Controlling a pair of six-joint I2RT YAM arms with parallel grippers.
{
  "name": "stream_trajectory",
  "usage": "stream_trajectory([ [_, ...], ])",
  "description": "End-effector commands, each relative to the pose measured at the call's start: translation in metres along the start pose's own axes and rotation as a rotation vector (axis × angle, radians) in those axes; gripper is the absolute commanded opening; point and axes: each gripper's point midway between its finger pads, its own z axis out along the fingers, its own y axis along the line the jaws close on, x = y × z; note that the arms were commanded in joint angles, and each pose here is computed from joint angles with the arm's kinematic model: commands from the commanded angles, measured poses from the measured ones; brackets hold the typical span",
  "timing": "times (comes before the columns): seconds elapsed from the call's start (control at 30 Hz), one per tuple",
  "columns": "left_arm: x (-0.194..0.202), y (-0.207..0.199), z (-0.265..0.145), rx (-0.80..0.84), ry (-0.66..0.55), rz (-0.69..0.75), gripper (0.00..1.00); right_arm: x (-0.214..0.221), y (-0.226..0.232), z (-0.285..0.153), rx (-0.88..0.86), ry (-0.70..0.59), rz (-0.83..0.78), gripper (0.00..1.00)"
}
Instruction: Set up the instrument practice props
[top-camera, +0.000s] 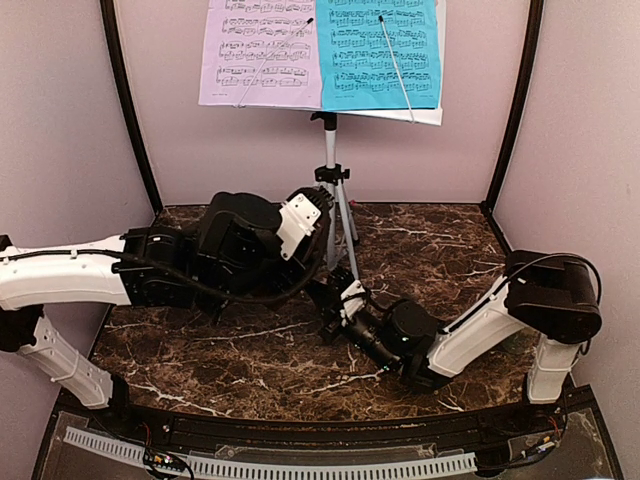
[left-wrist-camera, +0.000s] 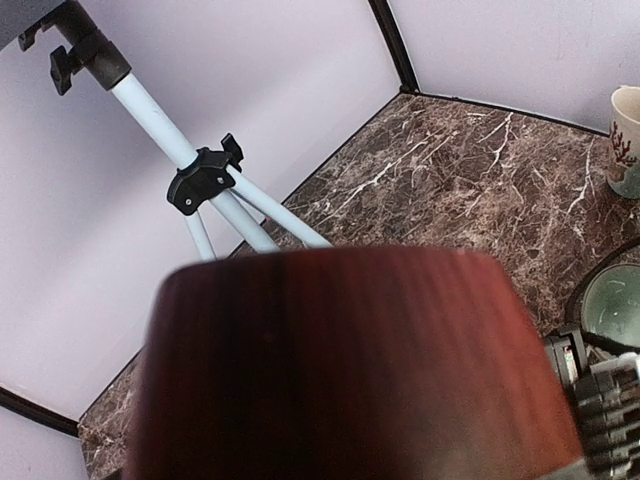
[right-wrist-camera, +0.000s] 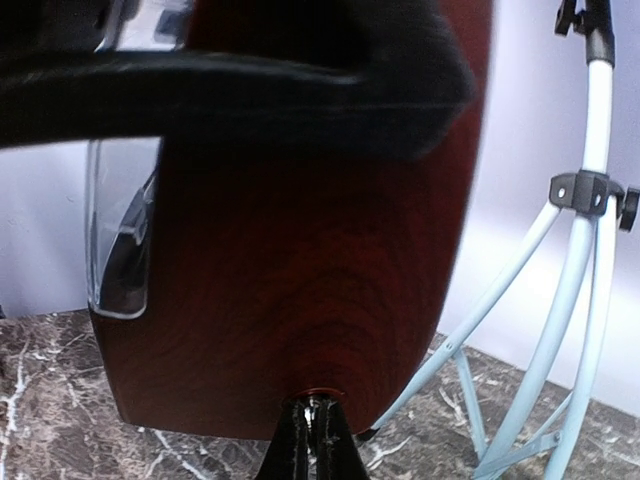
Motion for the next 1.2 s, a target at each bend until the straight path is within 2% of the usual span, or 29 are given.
stream_trajectory([
  [0.0, -0.031, 0.015, -0.022, 0.000, -0.196, -0.130, 0.24, -0.030, -0.019, -0.003, 0.037, -0.081, 0.190, 0.00],
  [0.37, -0.021, 0.012, -0.017, -0.025, -0.290, -0.209, 0.23, -0.024, -0.041, -0.010, 0.043, -0.075, 0.361, 0.00],
  [0.7, -0.011, 0.014, -0.008, -0.036, -0.302, -0.257, 0.22, -0.017, -0.057, -0.017, 0.070, -0.074, 0.456, 0.00],
  [0.8, -0.004, 0.011, 0.002, -0.015, -0.279, -0.268, 0.22, -0.015, -0.057, -0.019, 0.059, -0.065, 0.440, 0.00],
  [0.83, -0.002, 0.011, 0.006, -0.005, -0.271, -0.276, 0.22, -0.014, -0.055, -0.020, 0.051, -0.056, 0.426, 0.03],
  [0.97, 0.015, 0.012, 0.026, 0.049, -0.236, -0.355, 0.22, -0.012, -0.051, -0.030, 0.024, -0.019, 0.362, 0.41],
  [1.17, 0.027, 0.001, 0.046, 0.084, -0.252, -0.370, 0.22, -0.006, -0.050, -0.055, 0.030, 0.041, 0.311, 0.64],
])
